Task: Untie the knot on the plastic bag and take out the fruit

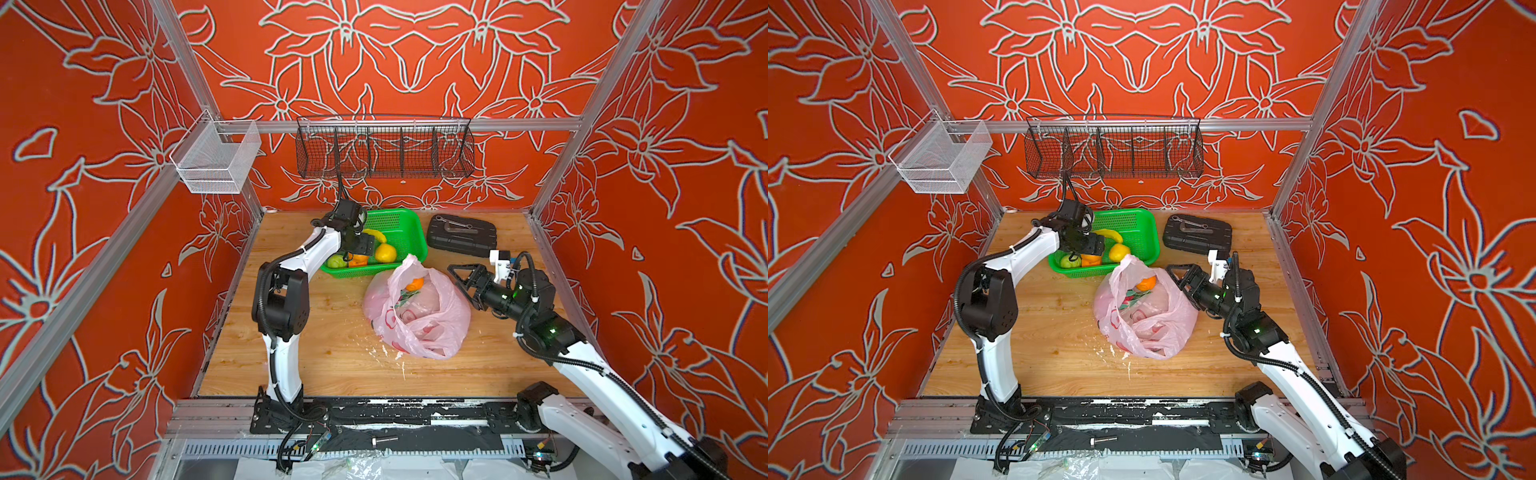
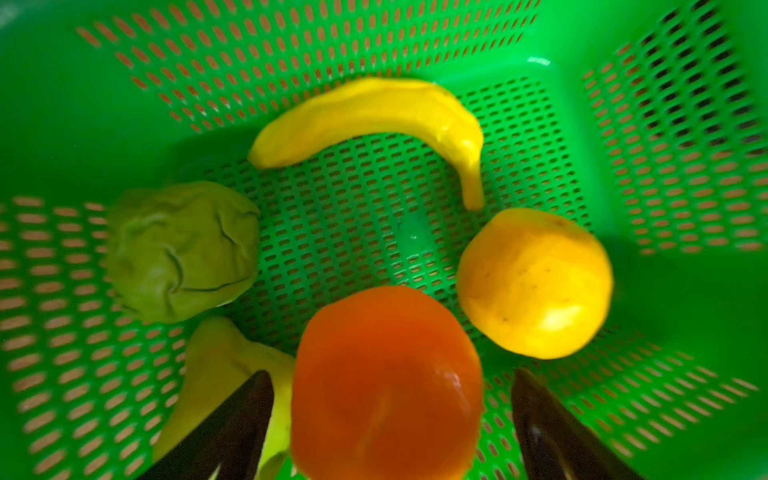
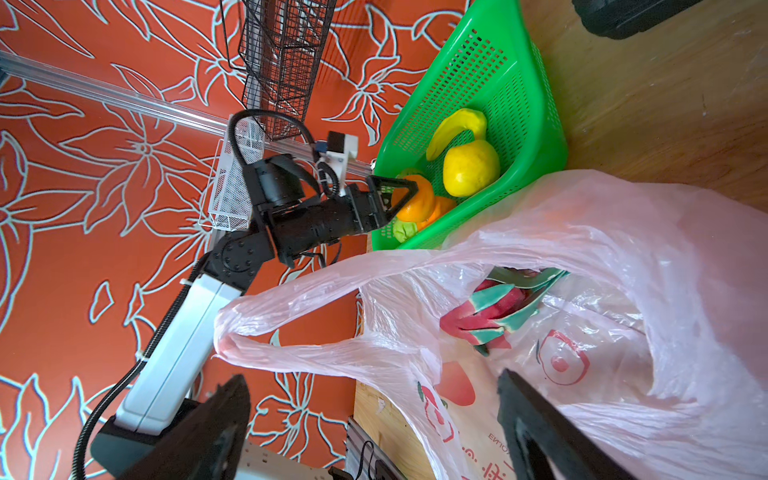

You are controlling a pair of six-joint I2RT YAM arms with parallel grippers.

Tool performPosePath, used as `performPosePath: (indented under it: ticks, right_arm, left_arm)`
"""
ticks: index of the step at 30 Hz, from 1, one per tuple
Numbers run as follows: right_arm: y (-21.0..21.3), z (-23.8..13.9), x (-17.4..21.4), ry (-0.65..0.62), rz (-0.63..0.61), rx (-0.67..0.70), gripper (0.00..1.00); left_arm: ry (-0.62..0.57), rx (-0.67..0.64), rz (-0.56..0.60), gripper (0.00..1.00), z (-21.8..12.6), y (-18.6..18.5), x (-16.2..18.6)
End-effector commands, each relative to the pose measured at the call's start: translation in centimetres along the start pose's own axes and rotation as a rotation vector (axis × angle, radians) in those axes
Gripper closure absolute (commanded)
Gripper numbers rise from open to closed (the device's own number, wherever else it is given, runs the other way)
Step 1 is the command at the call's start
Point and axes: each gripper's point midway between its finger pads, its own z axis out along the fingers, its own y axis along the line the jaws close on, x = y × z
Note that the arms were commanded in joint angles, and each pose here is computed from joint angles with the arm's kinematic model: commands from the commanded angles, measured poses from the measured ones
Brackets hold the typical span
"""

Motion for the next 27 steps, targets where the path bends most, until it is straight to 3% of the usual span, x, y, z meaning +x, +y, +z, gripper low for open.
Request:
performPosePath:
  ticks: [1,5,9,13,16,19,27]
  right_arm:
    - [0.3,-0.2,-0.5,-0.021,-0.020,0.005,0.05]
    - [0.7,0.0,-0.4,0.000,-0.047,-0.006,0.05]
    - [0.6,0.2,0.0,0.026,-0.079,0.014,0.07]
    - [0.3,0.5,0.6,0.051,-0.114,0.036,0.11]
    - [0.0,0.9,1.3,0.079,-0.147,0.061,0.16]
    - [-0.8,1.5,2.3,0.107,-0.183,0.112,0.22]
    - [-4.1,4.2,7.2,0.256,-0.279,0.246,0.40]
  left_arm:
    - [-0.093,0.045,-0.018,0.11,-5.0,-0.9,-2.1]
    - [-0.195,0.095,-0.011,0.11,-10.0,-2.4,-3.4]
    - [-0.317,0.230,0.009,0.13,-15.3,-5.4,-3.5]
    - [-0.435,0.401,0.005,0.15,-19.8,-8.5,-2.5]
    - [-0.469,0.433,0.045,0.16,-22.0,-10.4,-0.6]
    - [-0.437,0.402,0.098,0.16,-22.6,-11.7,2.1]
    - [-0.234,0.250,0.147,0.16,-18.9,-12.1,9.2]
